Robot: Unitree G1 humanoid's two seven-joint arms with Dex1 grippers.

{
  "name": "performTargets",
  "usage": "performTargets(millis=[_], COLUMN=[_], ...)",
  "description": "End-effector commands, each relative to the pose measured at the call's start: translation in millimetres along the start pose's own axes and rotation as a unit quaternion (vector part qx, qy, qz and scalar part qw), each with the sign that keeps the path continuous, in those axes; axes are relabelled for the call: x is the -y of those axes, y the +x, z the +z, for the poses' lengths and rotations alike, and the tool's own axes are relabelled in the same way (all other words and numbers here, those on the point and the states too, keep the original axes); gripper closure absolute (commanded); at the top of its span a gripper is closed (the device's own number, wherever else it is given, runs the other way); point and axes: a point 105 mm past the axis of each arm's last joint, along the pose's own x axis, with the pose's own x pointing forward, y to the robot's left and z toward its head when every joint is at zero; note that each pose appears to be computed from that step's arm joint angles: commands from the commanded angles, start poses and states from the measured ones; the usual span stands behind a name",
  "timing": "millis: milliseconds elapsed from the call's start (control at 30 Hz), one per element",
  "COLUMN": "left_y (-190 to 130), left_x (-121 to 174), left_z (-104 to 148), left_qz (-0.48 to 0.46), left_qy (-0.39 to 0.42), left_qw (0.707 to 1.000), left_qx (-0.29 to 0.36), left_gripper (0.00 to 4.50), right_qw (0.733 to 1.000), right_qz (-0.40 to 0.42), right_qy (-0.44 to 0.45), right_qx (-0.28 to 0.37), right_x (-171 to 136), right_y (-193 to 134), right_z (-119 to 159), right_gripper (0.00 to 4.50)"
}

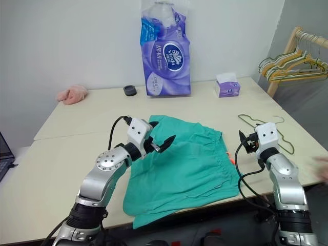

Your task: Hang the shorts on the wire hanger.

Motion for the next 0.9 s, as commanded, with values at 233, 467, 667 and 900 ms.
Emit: performTargets(millis=[233, 467, 667, 900], left_y=[-1, -1, 5, 9], left_x=[14, 32, 37, 41], left_z=[11, 10, 12, 16], left_qz=[-0.047, -0.090, -0.103, -0.113], left_qy=[0.008, 0.005, 0.007, 0.009], left_qw=[0.999, 0.996, 0.994, 0.993], left_qx=[0.020, 0.016, 0.019, 0.024], left_gripper=[0.01, 0.01, 0.01, 0.01], right_qw=[0.999, 0.993, 0.975, 0.948], right_qz=[0.006, -0.108, -0.167, -0.203], right_qy=[-0.014, 0.027, 0.085, 0.124], right_qx=[0.028, -0.046, -0.121, -0.213], right_x=[8, 68, 117, 150], right_y=[-10, -19, 0, 13], right_z=[20, -12, -37, -62], right_gripper=[0.82, 0.82, 0.82, 0.82])
